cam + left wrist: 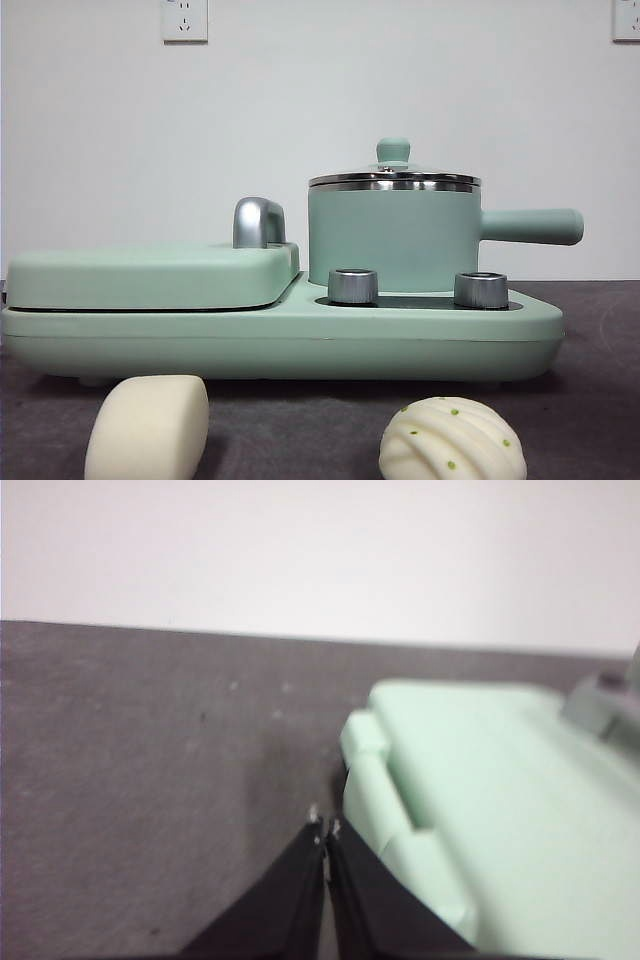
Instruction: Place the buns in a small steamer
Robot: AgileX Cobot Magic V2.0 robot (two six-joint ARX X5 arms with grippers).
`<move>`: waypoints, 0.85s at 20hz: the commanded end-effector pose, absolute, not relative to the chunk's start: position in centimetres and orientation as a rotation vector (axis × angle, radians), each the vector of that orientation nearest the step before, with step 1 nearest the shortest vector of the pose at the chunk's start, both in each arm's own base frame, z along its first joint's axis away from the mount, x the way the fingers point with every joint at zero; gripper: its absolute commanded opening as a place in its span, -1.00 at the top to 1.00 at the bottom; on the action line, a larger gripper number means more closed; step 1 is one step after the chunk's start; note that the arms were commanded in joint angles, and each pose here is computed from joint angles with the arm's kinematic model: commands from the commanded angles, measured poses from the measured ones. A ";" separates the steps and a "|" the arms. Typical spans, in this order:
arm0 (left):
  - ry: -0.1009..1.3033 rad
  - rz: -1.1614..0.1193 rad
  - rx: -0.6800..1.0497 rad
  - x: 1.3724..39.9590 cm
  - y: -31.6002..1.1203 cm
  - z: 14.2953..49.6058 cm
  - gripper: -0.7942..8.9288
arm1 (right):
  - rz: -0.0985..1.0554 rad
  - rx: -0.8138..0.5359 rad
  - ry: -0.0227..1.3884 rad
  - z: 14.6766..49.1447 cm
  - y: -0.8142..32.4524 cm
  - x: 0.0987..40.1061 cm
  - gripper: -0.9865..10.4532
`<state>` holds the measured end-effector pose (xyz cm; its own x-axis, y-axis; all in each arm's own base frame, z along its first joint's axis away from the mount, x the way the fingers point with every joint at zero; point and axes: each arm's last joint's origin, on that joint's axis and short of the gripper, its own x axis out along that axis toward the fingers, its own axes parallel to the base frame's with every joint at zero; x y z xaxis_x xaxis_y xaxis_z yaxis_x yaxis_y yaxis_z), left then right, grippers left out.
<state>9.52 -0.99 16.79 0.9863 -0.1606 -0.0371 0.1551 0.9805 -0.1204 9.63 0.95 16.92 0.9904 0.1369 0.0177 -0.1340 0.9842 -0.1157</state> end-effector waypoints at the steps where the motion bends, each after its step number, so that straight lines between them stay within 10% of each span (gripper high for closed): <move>1: 0.050 -0.158 -0.318 9.6 -1.0 16.5 0.82 | 0.136 -0.053 -0.051 17.1 1.0 9.7 0.80; 17: -0.117 -0.262 -1.032 9.4 -1.0 18.9 0.82 | 0.229 0.591 -0.052 18.9 1.1 9.3 0.80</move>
<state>9.31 -0.98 19.19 0.9646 -0.1589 0.2104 0.2635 0.5553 -0.7888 9.47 1.10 17.89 0.9787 0.1916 0.0740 -0.2033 0.8518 0.4828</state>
